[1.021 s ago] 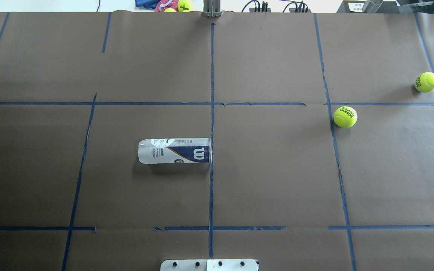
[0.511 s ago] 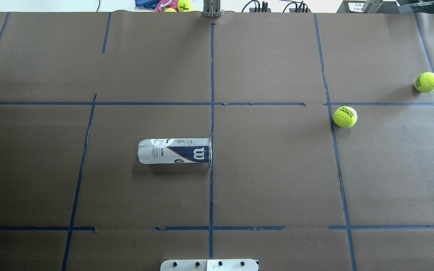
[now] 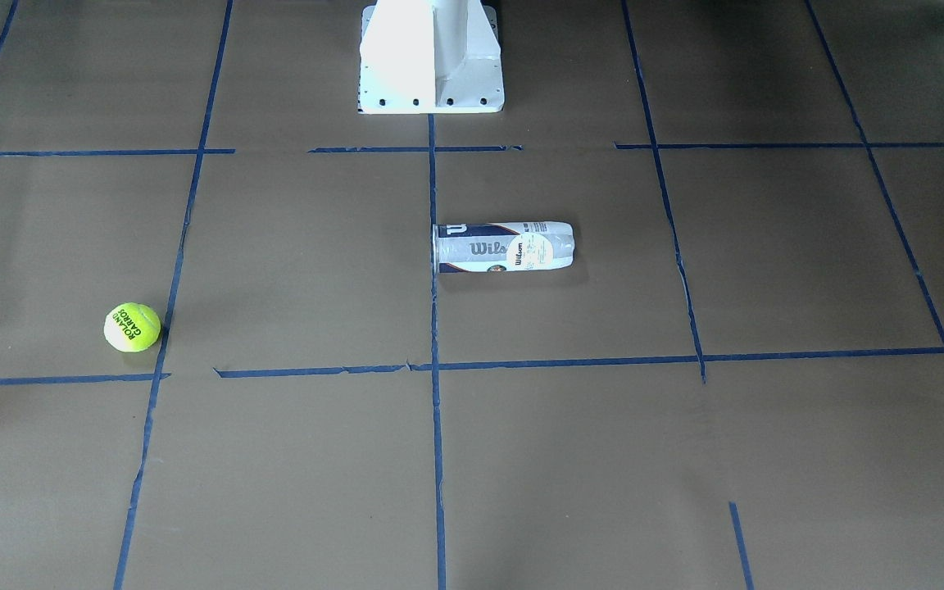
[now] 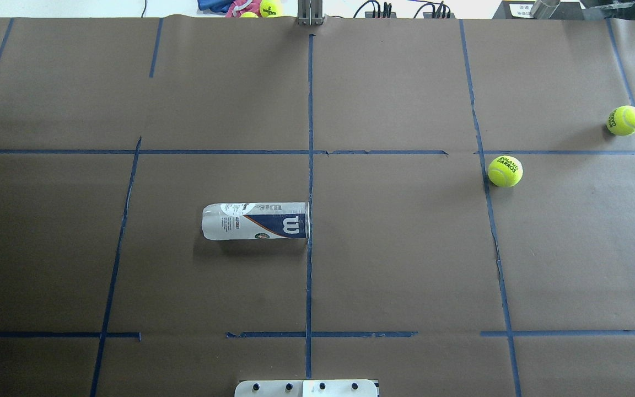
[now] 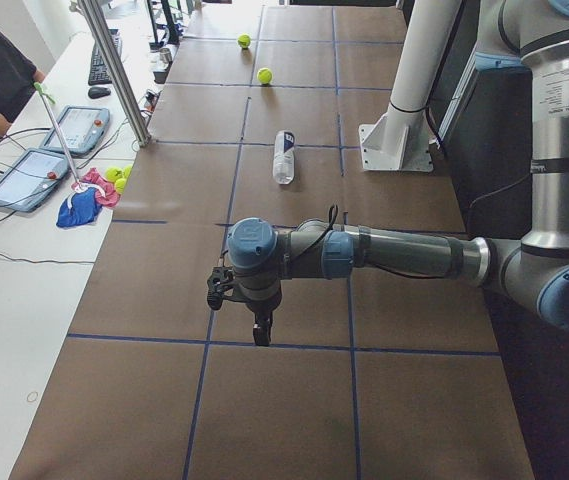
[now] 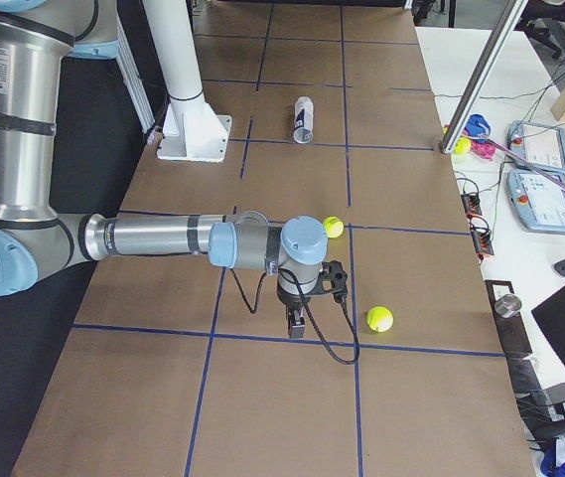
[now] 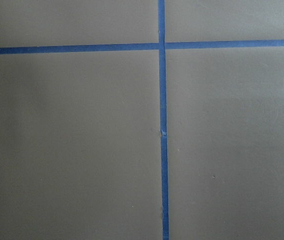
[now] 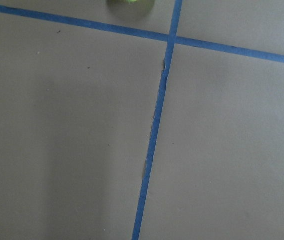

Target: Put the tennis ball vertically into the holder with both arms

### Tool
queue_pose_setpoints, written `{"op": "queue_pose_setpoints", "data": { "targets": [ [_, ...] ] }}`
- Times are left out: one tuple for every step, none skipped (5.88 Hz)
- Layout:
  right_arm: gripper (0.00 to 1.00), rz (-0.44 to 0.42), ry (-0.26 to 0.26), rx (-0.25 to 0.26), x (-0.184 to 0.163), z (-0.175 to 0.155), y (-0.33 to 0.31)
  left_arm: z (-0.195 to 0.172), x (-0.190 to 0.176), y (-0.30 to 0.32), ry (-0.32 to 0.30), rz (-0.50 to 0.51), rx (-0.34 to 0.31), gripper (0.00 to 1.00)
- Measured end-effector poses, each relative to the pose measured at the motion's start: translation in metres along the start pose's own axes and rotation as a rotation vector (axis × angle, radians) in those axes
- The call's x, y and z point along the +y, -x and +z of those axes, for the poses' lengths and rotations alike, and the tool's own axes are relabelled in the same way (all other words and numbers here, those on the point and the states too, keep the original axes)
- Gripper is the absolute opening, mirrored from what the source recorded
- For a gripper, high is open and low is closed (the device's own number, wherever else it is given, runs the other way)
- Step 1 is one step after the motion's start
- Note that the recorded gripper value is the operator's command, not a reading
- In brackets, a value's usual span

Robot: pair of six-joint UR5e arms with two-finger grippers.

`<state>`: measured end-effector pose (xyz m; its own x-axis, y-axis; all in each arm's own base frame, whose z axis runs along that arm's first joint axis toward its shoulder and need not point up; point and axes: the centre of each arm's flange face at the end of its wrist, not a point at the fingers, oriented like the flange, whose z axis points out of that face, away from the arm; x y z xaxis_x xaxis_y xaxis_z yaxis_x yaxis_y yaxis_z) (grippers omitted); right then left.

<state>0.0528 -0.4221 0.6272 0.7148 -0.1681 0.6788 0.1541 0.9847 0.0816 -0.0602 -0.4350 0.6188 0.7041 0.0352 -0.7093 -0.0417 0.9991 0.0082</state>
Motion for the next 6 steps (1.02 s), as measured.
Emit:
{"op": "queue_pose_setpoints", "data": {
  "targets": [
    [1.0,-0.004,-0.005,-0.008,-0.001,-0.001,0.002,-0.002,0.0,-0.002,-0.004,0.004,0.001,1.0],
    [1.0,-0.011,-0.005,-0.015,-0.002,-0.001,0.005,-0.004,0.001,-0.004,-0.008,0.005,0.002,1.0],
    [1.0,-0.021,-0.003,-0.018,-0.005,0.0,0.009,-0.005,0.001,-0.007,-0.012,0.012,0.003,1.0],
    [1.0,-0.032,0.002,-0.023,-0.007,0.003,0.014,-0.011,-0.001,-0.02,-0.028,0.047,0.002,1.0],
    [1.0,-0.045,0.01,-0.028,-0.011,0.006,0.021,-0.017,-0.008,-0.057,-0.054,0.146,0.004,1.0],
    [1.0,-0.054,0.017,-0.03,-0.012,0.009,0.025,-0.018,-0.013,-0.105,-0.086,0.283,0.014,1.0]
  ]
}}
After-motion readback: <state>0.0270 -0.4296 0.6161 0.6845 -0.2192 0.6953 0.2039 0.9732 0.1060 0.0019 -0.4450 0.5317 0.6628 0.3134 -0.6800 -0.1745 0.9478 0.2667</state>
